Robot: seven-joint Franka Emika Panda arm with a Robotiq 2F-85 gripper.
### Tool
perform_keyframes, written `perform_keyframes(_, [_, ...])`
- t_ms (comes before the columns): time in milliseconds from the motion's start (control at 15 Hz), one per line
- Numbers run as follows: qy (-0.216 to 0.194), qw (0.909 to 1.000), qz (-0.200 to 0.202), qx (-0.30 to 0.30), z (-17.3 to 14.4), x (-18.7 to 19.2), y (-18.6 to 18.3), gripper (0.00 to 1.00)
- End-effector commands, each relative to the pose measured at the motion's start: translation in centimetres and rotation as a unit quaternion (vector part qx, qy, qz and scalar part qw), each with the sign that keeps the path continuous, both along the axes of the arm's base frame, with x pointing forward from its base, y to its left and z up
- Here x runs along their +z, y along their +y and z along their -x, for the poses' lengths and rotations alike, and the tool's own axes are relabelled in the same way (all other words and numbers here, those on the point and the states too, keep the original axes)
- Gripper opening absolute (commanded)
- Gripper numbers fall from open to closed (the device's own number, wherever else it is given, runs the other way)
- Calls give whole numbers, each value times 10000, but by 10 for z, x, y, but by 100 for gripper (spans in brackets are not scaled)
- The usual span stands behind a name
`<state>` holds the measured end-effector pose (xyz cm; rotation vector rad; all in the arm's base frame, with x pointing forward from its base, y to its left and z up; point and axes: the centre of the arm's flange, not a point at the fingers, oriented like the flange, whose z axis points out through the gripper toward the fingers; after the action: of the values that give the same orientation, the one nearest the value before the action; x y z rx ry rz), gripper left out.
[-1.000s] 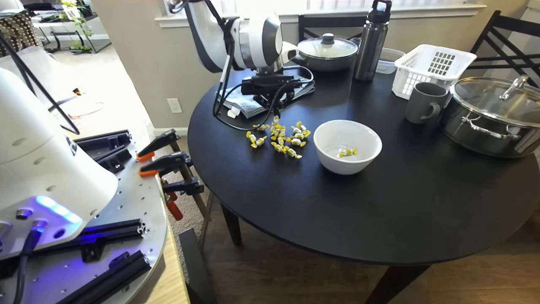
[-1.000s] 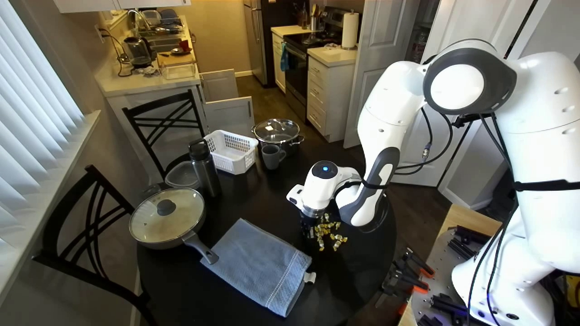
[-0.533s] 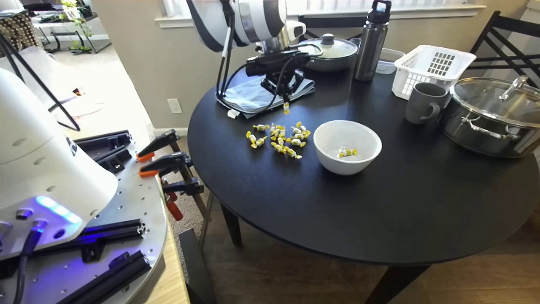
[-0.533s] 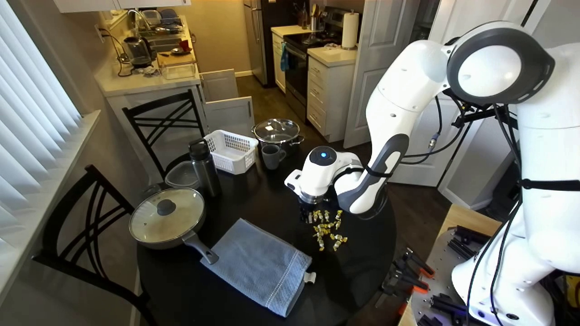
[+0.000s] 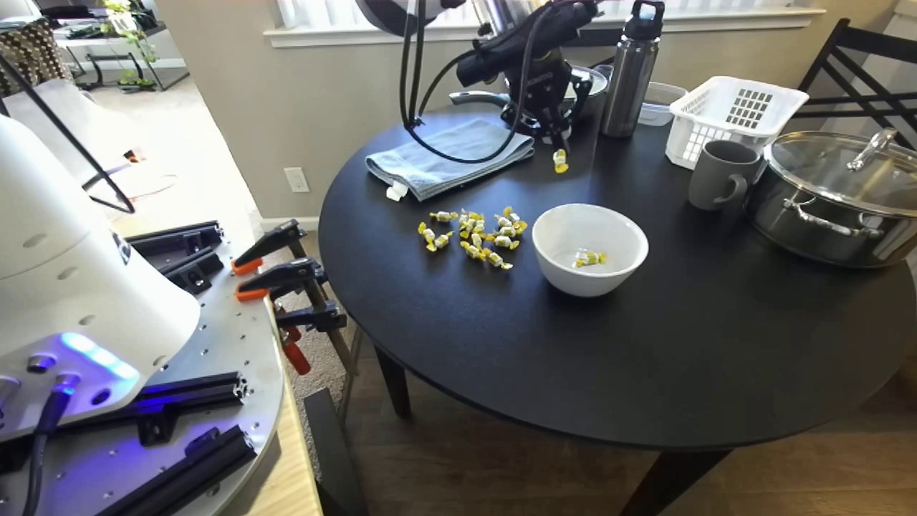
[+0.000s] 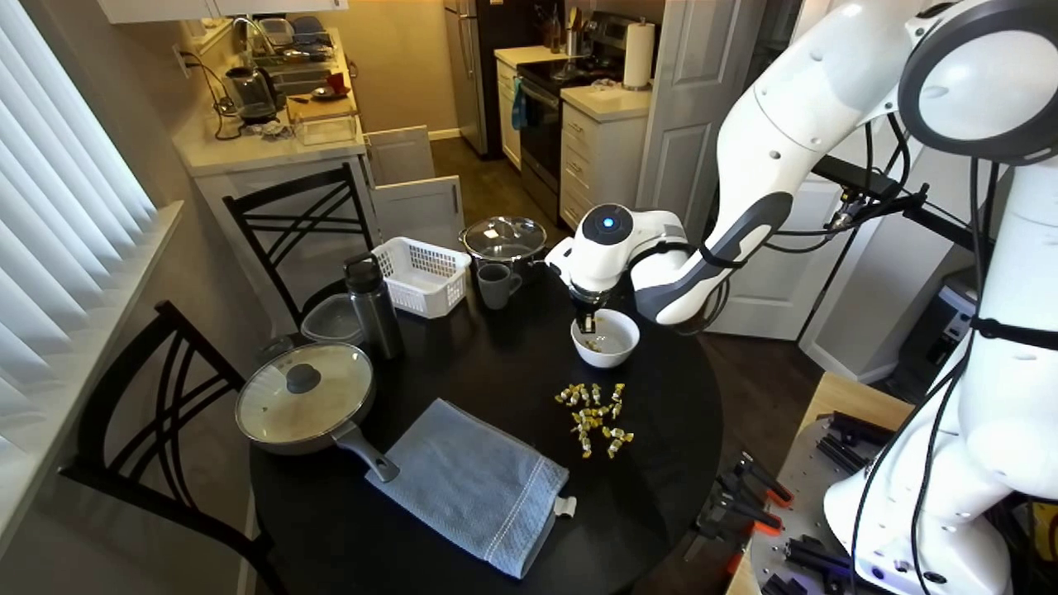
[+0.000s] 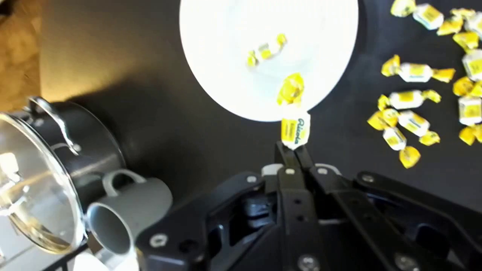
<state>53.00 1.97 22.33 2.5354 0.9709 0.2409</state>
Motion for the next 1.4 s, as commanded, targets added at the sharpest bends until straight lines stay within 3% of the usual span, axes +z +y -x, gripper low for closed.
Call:
perform_keyframes(0, [95, 9965, 539, -633, 14, -11, -38, 1])
perform_keyframes(400, [-187, 9909, 679, -1147, 26, -20, -61, 1])
perform_keyframes(467, [-272, 9904, 676, -1175, 28, -18, -59, 27])
perform_keyframes(533, [-355, 9898, 683, -1196, 30, -17, -56, 28])
perform_keyframes(733, [-469, 9903, 564, -1178, 35, -16, -40, 45])
perform_keyframes(933, [-501, 9946, -7, -904, 43, -8, -5, 66])
perform_keyframes(1067, [-439, 9973, -278, -514, 53, -5, 22, 77])
perform_keyframes(1267, [-160, 9981, -532, -278, 61, -29, 47, 97])
perform_keyframes(1333, [-40, 9978, -613, -256, 63, -37, 51, 99])
